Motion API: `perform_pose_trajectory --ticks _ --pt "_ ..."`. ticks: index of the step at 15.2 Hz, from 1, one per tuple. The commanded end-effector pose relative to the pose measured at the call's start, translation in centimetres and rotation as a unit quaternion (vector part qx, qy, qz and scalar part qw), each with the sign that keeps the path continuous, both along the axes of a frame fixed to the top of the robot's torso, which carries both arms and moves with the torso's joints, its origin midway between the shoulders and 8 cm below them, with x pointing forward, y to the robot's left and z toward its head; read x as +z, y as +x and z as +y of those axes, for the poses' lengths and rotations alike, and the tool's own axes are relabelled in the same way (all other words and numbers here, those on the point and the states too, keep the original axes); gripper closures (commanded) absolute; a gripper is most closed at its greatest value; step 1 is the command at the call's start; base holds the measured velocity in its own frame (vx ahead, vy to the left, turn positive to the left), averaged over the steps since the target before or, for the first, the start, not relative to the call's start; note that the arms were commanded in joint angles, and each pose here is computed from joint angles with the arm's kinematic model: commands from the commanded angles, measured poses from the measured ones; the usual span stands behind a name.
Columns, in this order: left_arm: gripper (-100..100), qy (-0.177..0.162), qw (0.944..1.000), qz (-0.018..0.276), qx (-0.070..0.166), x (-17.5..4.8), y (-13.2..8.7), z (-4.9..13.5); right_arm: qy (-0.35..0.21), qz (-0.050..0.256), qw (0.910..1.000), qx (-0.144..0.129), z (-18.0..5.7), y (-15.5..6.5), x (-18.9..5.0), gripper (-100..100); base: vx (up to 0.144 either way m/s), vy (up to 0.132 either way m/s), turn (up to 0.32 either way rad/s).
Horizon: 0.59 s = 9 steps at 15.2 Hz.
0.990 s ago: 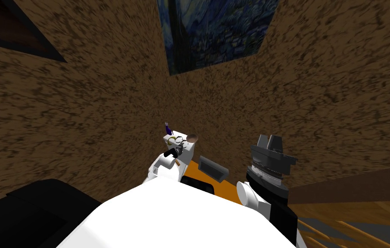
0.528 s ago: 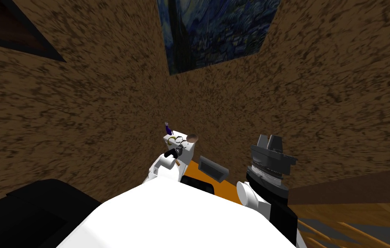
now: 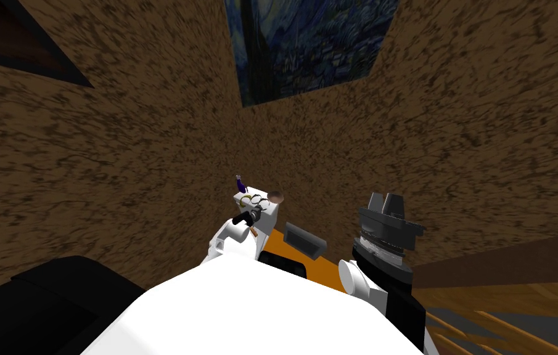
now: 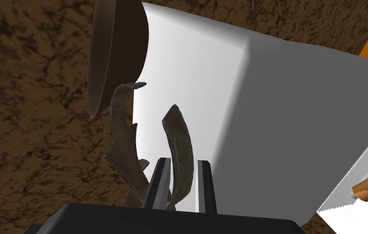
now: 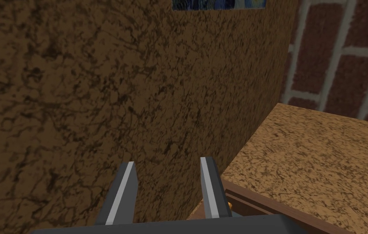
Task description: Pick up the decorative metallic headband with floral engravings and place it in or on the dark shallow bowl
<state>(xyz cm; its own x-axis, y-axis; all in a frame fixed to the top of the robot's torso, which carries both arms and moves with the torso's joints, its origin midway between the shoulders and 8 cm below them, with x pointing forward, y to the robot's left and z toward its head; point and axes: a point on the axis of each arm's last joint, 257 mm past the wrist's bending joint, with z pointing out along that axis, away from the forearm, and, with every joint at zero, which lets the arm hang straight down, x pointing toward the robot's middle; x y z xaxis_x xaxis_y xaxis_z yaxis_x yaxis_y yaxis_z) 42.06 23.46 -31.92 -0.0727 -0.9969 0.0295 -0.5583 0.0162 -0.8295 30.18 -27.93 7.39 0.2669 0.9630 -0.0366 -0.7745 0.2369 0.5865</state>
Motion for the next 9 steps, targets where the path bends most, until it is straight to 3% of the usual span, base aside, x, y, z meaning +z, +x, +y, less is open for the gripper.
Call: perform_pose_trajectory --ticks 1,9 --pt "100 0.006 0.9999 -0.008 -0.009 1.1 -0.1 -0.4 0.000 0.000 1.0000 0.000 0.0 0.0 0.0 0 -0.014 0.001 -0.033" --pt "100 0.042 0.9979 -0.021 -0.045 4.7 -1.4 -1.0 0.000 0.000 1.0000 0.000 0.0 0.0 0.0 0 0.000 0.005 -0.042"
